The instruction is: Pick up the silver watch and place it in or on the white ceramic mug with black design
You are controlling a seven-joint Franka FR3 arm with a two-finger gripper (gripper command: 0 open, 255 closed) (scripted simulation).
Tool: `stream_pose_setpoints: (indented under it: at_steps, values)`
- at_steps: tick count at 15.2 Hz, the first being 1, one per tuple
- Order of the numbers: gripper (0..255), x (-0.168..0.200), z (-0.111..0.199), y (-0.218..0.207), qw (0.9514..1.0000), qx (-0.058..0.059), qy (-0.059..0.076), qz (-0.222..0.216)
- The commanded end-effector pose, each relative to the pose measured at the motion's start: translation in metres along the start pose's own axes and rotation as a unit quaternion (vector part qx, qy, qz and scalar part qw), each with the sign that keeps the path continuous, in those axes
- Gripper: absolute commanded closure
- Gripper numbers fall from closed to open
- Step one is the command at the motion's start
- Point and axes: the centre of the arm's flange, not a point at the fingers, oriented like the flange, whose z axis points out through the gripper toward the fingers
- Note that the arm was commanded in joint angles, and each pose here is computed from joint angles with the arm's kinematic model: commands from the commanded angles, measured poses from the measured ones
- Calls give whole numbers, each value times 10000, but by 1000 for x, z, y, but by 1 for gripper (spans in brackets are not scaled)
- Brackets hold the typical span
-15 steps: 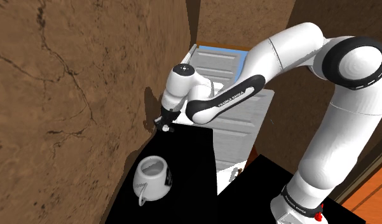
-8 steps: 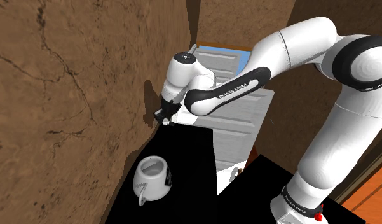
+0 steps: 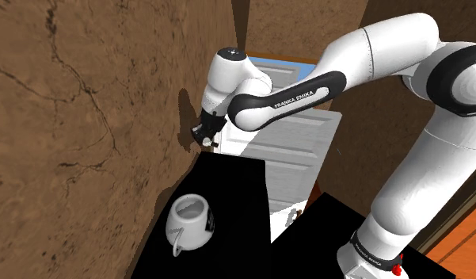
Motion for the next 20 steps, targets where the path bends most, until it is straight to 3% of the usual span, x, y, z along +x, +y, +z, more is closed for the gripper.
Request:
stream_pose_setpoints:
  at_steps: [1,11,20]
  values:
    - [255,5,-9,1,10000,1,-2,-1]
    - [255,24,-56,4,10000,1,-2,-1]
    - [255,-49,-95,-81,10000,1,-2,-1]
